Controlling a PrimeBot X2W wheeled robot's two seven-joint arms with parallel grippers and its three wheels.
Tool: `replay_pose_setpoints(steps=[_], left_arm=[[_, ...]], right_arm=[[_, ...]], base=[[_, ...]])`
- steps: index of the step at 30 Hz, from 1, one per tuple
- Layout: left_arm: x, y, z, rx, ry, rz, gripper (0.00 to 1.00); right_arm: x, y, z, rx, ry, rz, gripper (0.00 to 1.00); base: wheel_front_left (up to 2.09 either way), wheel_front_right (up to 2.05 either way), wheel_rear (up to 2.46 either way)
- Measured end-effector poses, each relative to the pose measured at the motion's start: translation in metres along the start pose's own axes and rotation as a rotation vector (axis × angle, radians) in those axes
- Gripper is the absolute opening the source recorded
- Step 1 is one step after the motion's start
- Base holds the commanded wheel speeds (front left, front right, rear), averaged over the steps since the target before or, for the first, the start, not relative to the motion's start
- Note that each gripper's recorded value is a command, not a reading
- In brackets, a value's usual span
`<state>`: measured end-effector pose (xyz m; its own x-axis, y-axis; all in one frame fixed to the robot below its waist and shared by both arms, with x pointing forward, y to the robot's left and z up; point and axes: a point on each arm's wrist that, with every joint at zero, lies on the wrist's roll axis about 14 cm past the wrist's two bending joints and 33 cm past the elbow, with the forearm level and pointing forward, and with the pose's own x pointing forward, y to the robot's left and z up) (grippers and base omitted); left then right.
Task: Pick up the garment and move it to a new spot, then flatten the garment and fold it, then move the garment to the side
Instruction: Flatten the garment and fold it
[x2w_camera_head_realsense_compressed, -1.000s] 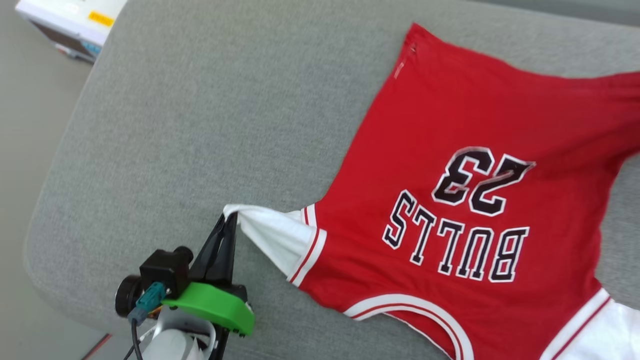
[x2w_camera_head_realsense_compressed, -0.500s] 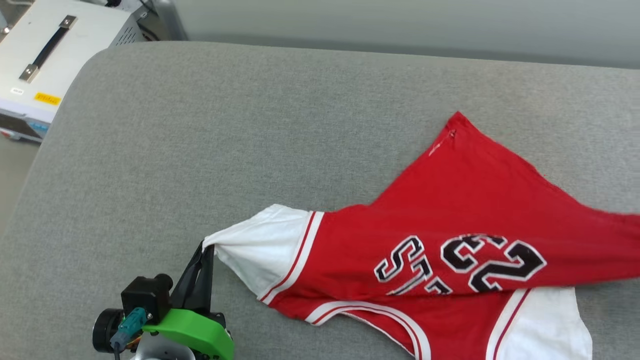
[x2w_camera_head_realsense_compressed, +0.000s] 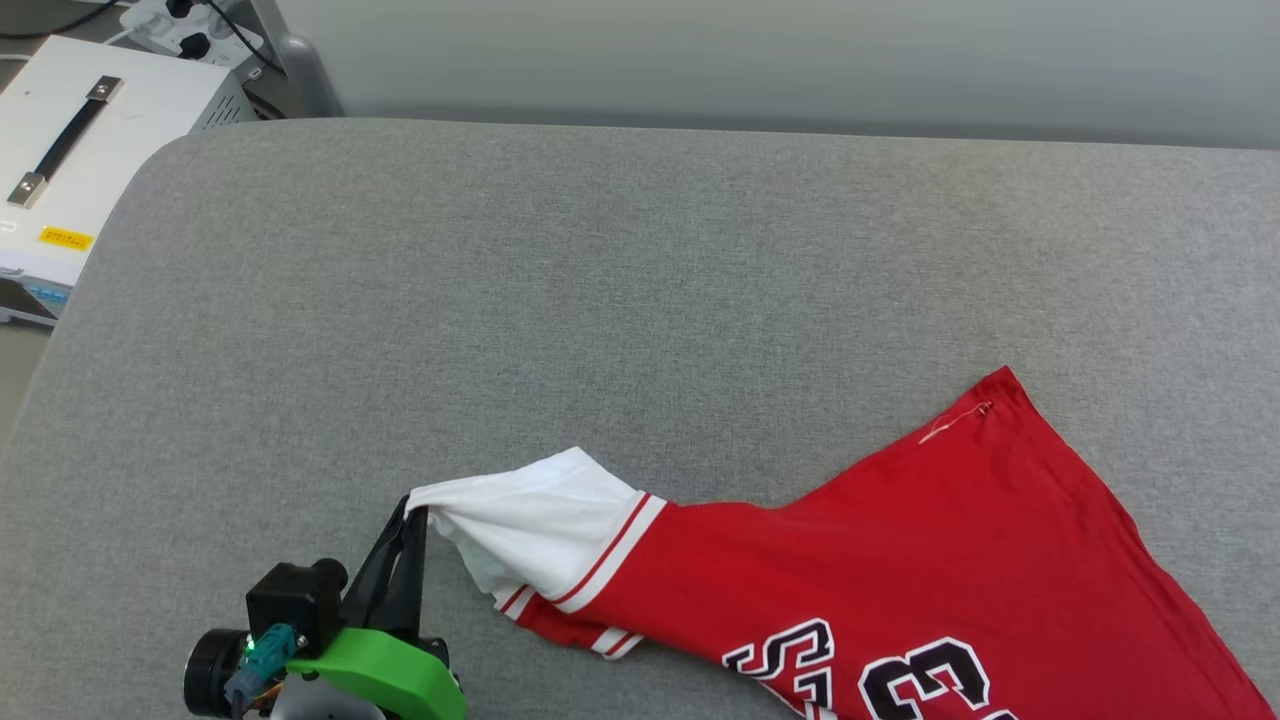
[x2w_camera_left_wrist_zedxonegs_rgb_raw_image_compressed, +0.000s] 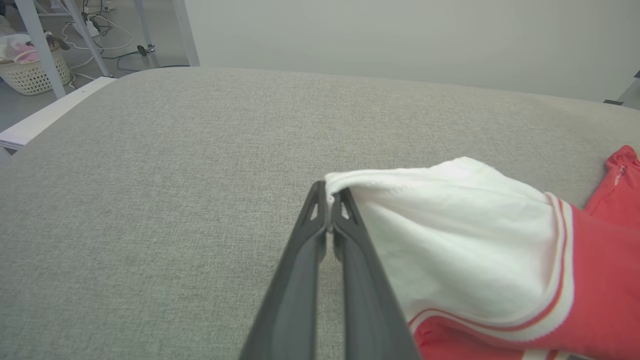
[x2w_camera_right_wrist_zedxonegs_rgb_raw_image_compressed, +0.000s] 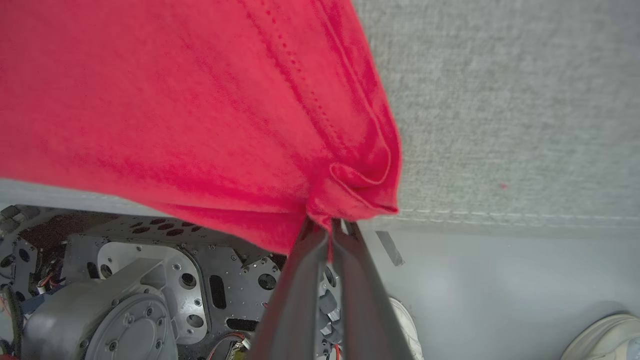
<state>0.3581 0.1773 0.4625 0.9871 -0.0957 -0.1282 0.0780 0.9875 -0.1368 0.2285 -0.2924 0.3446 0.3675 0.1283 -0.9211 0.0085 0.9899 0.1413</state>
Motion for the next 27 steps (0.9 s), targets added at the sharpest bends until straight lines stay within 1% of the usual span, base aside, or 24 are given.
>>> replay_pose_setpoints(steps=[1, 2, 4, 8, 12, 15, 18, 21, 23, 27], left_arm=[[0.000, 0.000, 0.000, 0.001, 0.001, 0.000, 0.00], [0.000, 0.000, -0.001, 0.001, 0.002, 0.000, 0.00], [-0.001, 0.000, -0.001, 0.003, 0.003, 0.001, 0.00], [-0.002, 0.002, 0.000, 0.005, 0.000, 0.005, 0.00], [-0.003, 0.003, -0.002, 0.003, 0.006, 0.010, 0.00], [-0.003, 0.004, -0.005, 0.002, 0.015, 0.013, 0.00], [0.001, 0.004, -0.005, 0.001, 0.017, 0.014, 0.00], [0.005, 0.005, -0.003, 0.002, 0.010, 0.016, 0.00], [0.009, 0.004, -0.003, -0.002, 0.007, 0.011, 0.00], [0.016, 0.002, -0.003, -0.005, 0.005, 0.008, 0.00]], right_arm=[[-0.001, 0.000, 0.003, 0.003, -0.015, -0.003, 0.96], [-0.002, -0.001, 0.009, -0.004, -0.036, -0.008, 1.00], [-0.008, -0.004, 0.030, -0.028, -0.107, -0.020, 1.00], [-0.031, 0.001, 0.101, -0.120, -0.314, -0.027, 1.00], [-0.055, 0.022, 0.165, -0.242, -0.470, -0.011, 1.00], [-0.065, 0.047, 0.201, -0.332, -0.524, 0.022, 1.00], [-0.061, 0.077, 0.222, -0.424, -0.512, 0.066, 1.00], [-0.044, 0.106, 0.230, -0.486, -0.442, 0.117, 1.00], [-0.030, 0.117, 0.235, -0.519, -0.379, 0.123, 1.00], [0.002, 0.131, 0.238, -0.550, -0.247, 0.131, 1.00]], base=[[0.00, 0.00, 0.00], [0.00, 0.00, 0.00], [0.00, 0.00, 0.00], [0.00, 0.00, 0.00], [0.00, 0.00, 0.00], [0.00, 0.00, 0.00], [0.00, 0.00, 0.00], [0.00, 0.00, 0.00], [0.00, 0.00, 0.00], [0.00, 0.00, 0.00]])
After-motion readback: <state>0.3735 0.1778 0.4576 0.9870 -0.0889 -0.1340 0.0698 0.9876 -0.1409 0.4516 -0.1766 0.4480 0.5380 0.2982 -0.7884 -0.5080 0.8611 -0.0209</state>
